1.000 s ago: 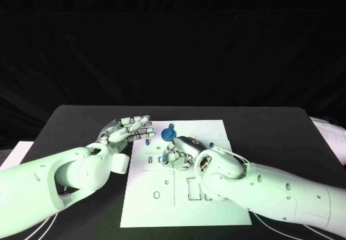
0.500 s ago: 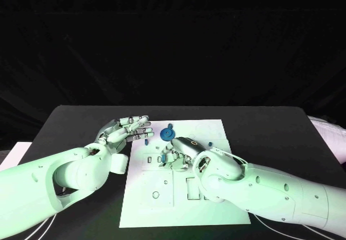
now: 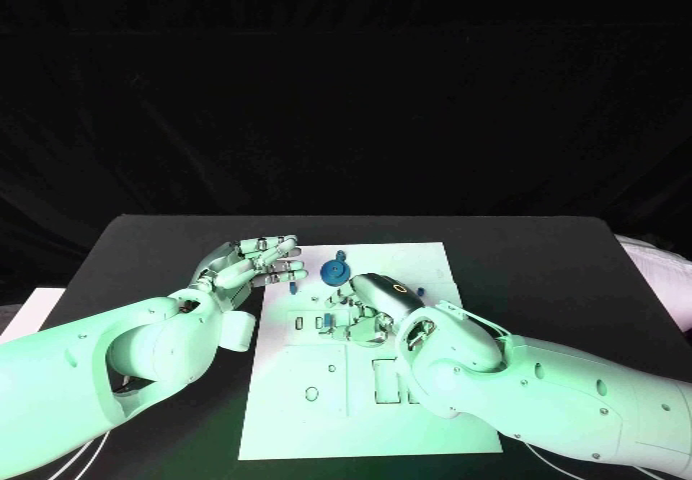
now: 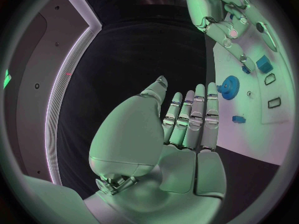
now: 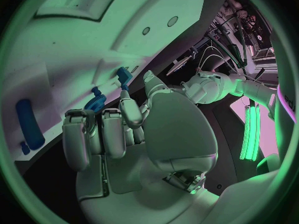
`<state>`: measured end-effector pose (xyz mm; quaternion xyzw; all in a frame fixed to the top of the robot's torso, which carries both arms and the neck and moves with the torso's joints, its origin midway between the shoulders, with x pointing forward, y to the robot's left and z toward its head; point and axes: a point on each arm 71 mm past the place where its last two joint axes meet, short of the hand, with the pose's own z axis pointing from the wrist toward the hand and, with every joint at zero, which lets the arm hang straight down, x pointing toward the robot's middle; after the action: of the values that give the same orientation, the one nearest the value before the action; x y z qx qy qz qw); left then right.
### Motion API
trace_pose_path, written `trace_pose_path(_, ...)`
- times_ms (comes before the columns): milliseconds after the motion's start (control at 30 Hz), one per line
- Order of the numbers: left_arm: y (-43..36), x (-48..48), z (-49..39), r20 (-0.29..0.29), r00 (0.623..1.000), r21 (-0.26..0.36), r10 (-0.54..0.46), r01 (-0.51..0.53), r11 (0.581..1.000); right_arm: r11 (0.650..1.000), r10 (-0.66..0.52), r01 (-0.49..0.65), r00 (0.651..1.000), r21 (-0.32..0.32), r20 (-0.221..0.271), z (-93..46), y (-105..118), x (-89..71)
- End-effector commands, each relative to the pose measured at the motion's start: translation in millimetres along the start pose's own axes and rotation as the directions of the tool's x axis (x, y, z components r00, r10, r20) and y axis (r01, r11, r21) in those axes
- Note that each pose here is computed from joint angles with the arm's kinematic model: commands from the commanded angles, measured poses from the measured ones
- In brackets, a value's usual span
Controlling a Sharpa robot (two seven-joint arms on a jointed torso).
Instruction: Assemble the parts on the task board
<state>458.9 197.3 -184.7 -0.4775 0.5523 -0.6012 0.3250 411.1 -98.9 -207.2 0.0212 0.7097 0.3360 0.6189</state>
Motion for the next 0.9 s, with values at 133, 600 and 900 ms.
trace_pose_path(133, 5.8, -5.2, 1.6, -0.039, 0.980, -0.081, 0.194, -0.197, 0.977, 0.984, 0.124, -0.128, 0.991, -0.121, -0.038, -8.9, 4, -23.0)
trace_pose_path(600, 12.6, -1.9, 5.9, -0.305, 0.686, -0.344, 0.661, -0.727, 0.595, 0.944, 0.329, -0.330, 0.944, 0.032, 0.027, -13.0, -69, -107.0)
trace_pose_path(900, 9.0, -1.2, 19.0, -0.383, 0.468, -0.384, 0.796, -0.865, 0.324, 0.944, 0.314, -0.320, 0.946, 0.073, 0.083, -15.3, -90, -121.0)
